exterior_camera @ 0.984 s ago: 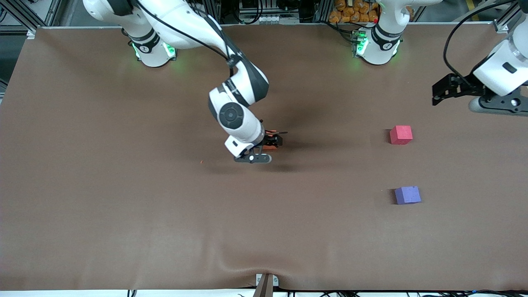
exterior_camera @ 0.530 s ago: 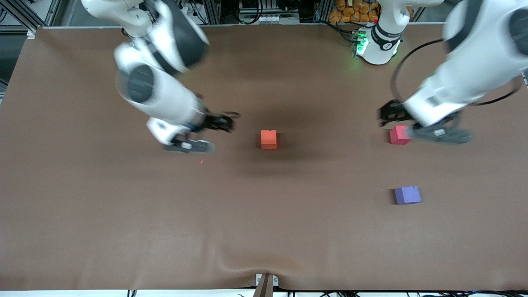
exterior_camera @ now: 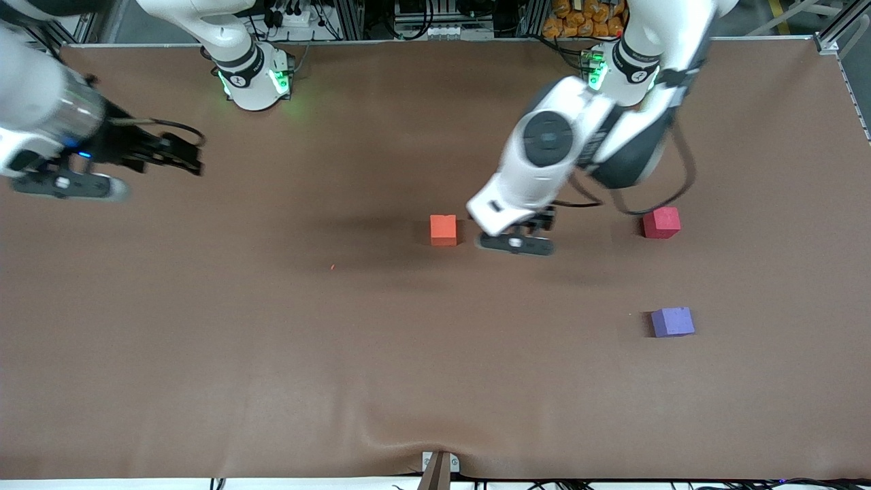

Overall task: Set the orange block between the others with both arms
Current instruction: 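Lower the left gripper onto the orange cube while the right gripper withdraws, then close the left gripper on the orange cube and lift it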

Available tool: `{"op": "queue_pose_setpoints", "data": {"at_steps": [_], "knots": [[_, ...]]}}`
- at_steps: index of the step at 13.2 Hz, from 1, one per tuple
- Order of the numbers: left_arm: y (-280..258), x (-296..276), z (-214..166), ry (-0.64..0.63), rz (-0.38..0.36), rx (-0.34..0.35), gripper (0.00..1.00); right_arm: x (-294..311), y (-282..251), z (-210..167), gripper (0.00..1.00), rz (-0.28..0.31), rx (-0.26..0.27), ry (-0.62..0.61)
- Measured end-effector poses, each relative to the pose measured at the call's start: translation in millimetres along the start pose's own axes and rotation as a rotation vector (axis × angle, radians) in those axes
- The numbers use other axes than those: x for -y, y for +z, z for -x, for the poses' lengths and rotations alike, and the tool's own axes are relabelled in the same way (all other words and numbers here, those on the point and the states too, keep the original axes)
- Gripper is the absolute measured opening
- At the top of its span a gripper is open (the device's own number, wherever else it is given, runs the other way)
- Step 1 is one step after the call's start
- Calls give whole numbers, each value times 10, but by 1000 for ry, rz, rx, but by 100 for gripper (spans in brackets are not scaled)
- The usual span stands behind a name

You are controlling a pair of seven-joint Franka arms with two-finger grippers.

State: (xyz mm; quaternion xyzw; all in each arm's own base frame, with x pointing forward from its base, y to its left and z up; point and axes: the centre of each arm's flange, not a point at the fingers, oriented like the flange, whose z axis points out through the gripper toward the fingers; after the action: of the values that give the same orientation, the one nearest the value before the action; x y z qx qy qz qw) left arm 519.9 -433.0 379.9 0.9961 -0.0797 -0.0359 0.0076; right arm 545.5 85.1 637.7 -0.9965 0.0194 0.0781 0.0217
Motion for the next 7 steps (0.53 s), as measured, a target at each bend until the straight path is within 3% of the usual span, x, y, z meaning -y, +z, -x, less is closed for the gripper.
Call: {"op": "queue_pose_setpoints", "data": {"at_steps": [4, 7], "knots": [[798, -776, 272, -55, -15, -37, 100, -796, -135, -14, 100, -3, -21, -74], [1288, -936, 277, -95, -1, -63, 100, -978, -134, -18, 100, 25, -18, -90]]}}
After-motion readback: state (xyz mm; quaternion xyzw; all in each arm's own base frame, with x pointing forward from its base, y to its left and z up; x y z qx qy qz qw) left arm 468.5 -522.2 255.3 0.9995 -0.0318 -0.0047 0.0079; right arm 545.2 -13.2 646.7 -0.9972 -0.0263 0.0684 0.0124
